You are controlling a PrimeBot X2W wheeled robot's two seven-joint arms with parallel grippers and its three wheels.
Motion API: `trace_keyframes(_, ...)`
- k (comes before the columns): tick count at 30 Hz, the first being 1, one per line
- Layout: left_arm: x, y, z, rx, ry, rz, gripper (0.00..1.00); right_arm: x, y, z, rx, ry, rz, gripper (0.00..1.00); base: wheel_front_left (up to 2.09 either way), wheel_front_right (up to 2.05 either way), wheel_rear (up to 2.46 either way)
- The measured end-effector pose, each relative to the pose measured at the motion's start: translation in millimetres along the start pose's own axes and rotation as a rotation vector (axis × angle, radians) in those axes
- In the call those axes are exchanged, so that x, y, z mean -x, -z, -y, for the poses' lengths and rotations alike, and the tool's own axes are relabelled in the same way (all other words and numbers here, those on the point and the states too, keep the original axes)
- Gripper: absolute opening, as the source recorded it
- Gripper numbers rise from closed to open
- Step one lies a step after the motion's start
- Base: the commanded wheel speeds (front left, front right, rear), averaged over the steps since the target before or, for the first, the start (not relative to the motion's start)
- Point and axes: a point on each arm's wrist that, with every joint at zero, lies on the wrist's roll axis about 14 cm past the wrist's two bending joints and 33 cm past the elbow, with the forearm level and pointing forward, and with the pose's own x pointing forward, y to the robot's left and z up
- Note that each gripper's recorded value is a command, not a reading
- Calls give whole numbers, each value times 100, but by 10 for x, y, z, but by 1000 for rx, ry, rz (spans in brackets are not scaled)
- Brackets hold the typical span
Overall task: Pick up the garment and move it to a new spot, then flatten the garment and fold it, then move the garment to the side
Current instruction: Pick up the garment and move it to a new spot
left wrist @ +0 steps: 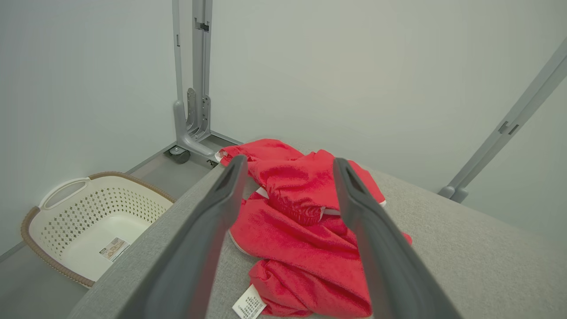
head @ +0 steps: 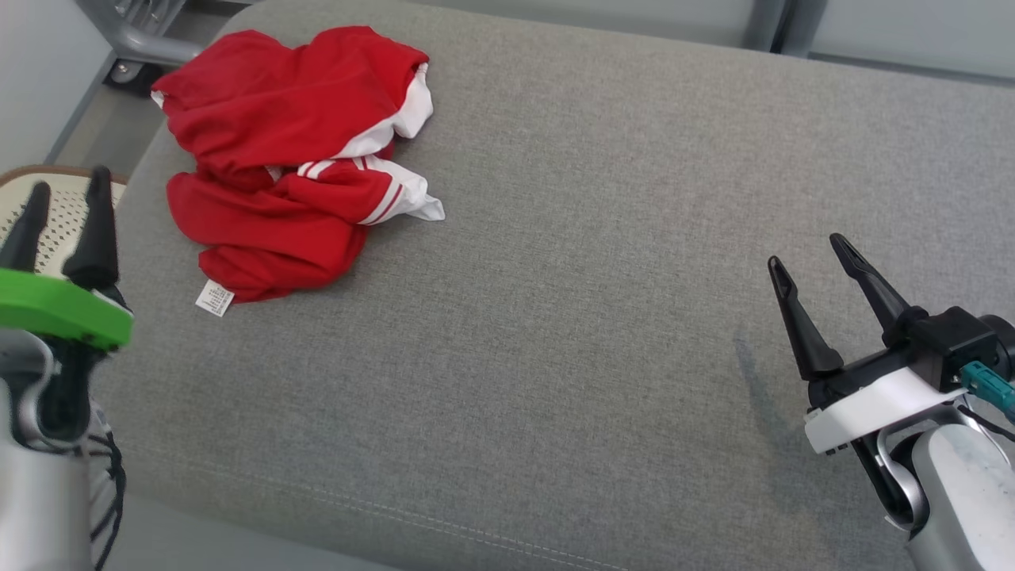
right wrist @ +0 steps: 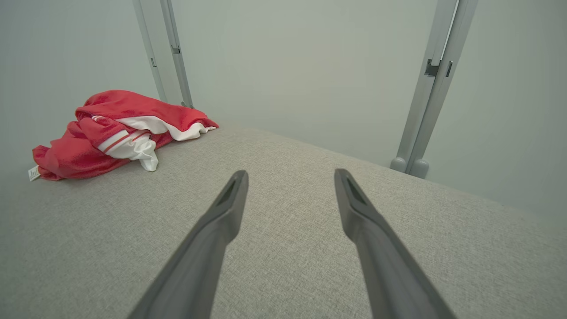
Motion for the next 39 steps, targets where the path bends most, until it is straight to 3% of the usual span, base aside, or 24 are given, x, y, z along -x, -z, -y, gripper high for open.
trace_keyframes(6, -442, 25, -120, 192, -59, -140, 100, -68, 207, 89, -28, 4, -30, 100, 0, 0, 0)
trace_keyframes(12, -703, 80, -323, 244, -150, -256, 100, -113, 347, 200, -42, 17, -46, 100, 0, 0, 0)
trace_keyframes(17, -1016, 39, -357, 238, -192, -308, 100, -210, 372, 412, -34, 46, -25, 100, 0, 0, 0)
trace_keyframes(24, -1283, 679, -105, 201, -162, -538, 100, -292, 499, 699, -12, 83, -23, 100, 0, 0, 0)
trace_keyframes(29, -1330, 1243, 25, 97, -149, -728, 100, -233, 679, 877, -13, 124, -59, 100, 0, 0, 0)
trace_keyframes(32, -1332, 1349, -61, 26, -175, -768, 100, -206, 727, 920, -14, 136, -71, 100, 0, 0, 0)
trace_keyframes(33, -1341, 1350, -102, 16, -190, -769, 53, -204, 721, 936, -12, 140, -70, 100, 0, 0, 0)
trace_keyframes(34, -1356, 1341, -130, 9, -200, -768, 53, -203, 713, 954, -9, 144, -68, 100, 0, 0, 0)
trace_keyframes(35, -1367, 1337, -147, 1, -205, -770, 25, -202, 703, 971, -6, 148, -66, 100, 0, 0, 0)
trace_keyframes(38, -1366, 1389, -179, -10, -219, -791, 47, -186, 684, 1006, -4, 160, -63, 100, 0, 0, 0)
trace_keyframes(39, -1361, 1409, -181, -6, -222, -796, 42, -178, 678, 1014, -3, 163, -63, 100, 0, 0, 0)
